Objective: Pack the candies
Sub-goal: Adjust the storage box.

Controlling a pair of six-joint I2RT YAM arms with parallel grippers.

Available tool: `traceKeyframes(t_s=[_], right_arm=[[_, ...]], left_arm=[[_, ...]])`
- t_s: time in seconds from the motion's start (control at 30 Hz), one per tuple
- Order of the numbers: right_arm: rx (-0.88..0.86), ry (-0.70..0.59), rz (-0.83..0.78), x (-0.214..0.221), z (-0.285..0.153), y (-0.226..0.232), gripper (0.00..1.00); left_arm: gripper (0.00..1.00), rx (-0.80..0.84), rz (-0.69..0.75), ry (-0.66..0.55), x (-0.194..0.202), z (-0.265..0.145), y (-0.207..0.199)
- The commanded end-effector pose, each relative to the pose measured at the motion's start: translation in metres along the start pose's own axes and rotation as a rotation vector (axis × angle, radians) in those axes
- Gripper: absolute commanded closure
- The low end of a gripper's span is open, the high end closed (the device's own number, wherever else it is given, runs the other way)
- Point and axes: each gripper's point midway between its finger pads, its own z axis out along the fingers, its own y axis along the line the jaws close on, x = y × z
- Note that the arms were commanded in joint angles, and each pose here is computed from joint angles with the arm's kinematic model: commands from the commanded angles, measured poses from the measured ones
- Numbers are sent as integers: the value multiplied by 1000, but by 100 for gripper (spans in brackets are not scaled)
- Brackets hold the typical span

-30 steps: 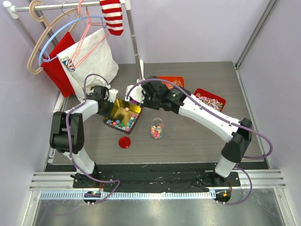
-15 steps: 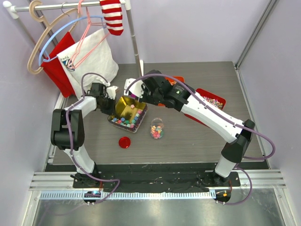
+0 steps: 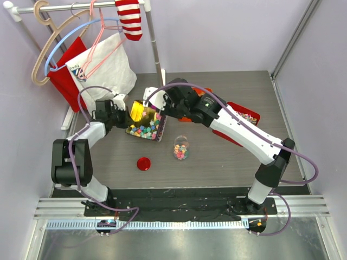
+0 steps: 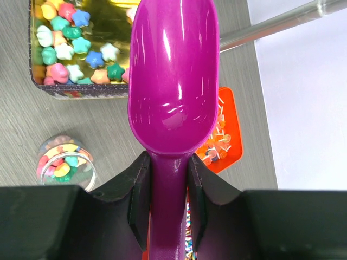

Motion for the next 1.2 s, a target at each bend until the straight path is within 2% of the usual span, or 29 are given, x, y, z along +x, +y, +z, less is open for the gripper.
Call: traceKeyframes(t_s=[0.0,0.27,0.5,0.57,0.7,0.77,0.83,1.17], right_arm=[[100,-80,40,-22,-25,-32,99],[142,-48,13,-10,-24,-44,99],[159,34,-62,22,-13,-51,99],[169,62,-83,31,-13,-53,99],[180,97,-122,43,-14,-60,99],[190,102,-134,44,-16,-67,99],[185,105,-151,43,-18,-70,99],[207,56,-214,15,-42,-94,99]], left_arm=[[100,77,61,-300,-80,-21,-25],[100,123,42,-353,-90,-32,-28],[100,254,-18,-237,-77,-23,-40],[100,313,-39,-164,-62,-17,-46],[100,274,-53,-103,-56,-12,-36],[100,218,-45,-97,-55,-11,-28],[100,227,-46,-83,-55,-11,-28],[100,413,-97,6,-47,-11,-52]])
